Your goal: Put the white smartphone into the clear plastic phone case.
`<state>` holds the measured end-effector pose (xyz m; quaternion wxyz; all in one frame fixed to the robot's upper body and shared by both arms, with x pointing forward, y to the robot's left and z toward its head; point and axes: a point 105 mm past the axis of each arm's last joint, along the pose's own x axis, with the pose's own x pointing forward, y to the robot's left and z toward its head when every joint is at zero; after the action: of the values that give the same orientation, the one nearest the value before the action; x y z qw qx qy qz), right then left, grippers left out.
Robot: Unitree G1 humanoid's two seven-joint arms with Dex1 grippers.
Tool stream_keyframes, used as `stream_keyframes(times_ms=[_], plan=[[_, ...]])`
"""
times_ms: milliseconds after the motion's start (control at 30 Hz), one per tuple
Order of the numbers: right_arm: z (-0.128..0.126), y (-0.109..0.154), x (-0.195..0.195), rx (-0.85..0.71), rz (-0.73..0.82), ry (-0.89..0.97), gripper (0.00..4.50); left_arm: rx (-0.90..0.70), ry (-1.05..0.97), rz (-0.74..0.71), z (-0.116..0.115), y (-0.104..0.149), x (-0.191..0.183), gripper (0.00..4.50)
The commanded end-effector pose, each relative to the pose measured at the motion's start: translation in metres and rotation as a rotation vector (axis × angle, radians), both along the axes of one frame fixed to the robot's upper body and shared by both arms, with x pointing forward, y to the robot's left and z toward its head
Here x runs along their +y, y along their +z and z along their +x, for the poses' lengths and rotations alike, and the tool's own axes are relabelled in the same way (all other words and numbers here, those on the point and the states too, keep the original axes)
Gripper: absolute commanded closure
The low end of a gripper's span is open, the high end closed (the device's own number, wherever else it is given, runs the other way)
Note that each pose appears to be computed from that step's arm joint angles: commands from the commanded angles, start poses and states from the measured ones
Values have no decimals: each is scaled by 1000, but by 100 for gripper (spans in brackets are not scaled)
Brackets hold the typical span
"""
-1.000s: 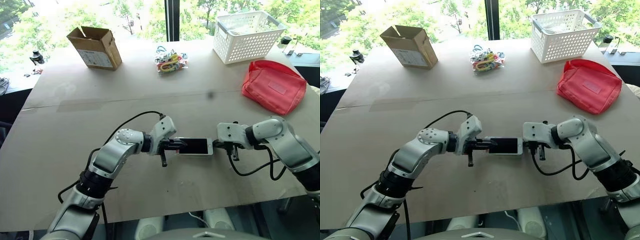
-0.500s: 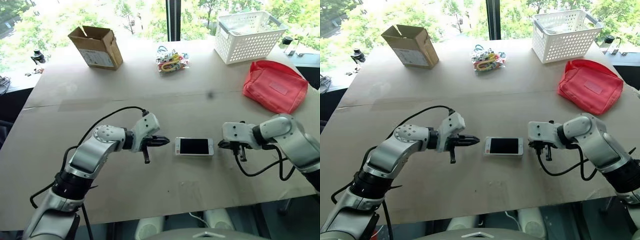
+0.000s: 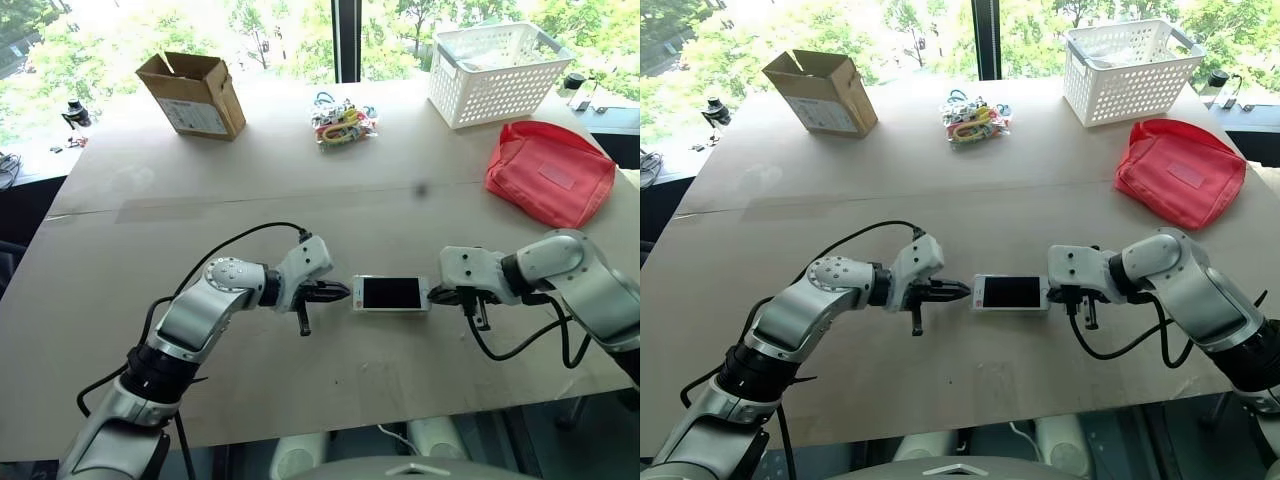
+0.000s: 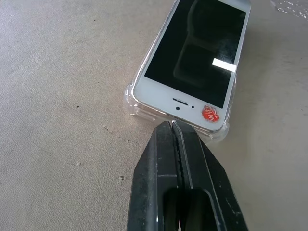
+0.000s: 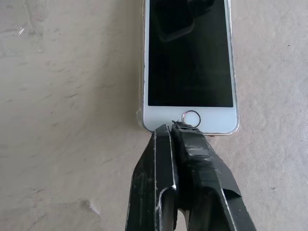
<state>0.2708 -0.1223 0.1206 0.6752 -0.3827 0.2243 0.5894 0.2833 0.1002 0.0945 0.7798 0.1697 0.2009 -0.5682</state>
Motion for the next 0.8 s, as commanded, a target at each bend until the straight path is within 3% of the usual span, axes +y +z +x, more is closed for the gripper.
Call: stream_keyframes(times_ms=[33, 800], plan=[[1, 4, 6, -30, 2, 20, 441, -21, -20, -8, -4, 5, -4, 450], [7, 8, -8, -31, -31, -27, 441, -15, -21, -11, -7, 3, -6, 450]])
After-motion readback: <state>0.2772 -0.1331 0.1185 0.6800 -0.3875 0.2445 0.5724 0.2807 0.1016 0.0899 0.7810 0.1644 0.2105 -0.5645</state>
